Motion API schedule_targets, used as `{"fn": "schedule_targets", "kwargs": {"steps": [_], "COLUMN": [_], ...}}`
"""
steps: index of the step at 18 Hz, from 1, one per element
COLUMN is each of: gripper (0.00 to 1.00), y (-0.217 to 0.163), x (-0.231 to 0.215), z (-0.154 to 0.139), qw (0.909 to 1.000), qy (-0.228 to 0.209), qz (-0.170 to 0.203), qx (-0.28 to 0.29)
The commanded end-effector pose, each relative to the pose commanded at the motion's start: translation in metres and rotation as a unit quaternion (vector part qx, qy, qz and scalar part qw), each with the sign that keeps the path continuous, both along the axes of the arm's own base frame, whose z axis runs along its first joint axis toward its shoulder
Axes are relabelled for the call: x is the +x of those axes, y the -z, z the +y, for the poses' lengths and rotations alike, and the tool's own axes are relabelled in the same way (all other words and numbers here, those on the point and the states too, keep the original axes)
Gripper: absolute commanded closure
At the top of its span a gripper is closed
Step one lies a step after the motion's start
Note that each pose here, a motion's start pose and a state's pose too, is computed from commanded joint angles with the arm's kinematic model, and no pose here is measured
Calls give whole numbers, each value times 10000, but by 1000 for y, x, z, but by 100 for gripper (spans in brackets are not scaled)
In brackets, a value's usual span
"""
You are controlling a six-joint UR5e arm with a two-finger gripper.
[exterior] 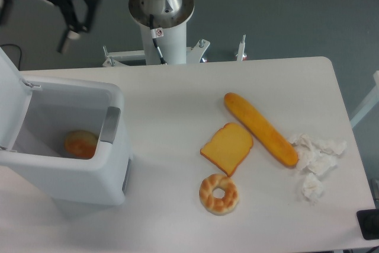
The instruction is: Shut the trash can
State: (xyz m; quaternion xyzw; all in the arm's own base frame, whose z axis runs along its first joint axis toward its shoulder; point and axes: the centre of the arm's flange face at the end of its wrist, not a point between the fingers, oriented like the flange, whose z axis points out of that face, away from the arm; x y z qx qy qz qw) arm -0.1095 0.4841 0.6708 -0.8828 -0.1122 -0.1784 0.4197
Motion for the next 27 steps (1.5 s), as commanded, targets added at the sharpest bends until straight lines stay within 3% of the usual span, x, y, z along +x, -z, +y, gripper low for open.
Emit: {"fn": "schedule_targets", "kwargs": {"steps": [4, 15, 27], "gripper": [0, 0, 0], "y": [-2, 12, 37], "x": [23, 63, 84], "z": [4, 33, 66], "qw": [9984, 9865, 9810], "qy": [195, 1193, 1516], "qz": [-530, -1102, -1210], "qx": [49, 226, 56]}}
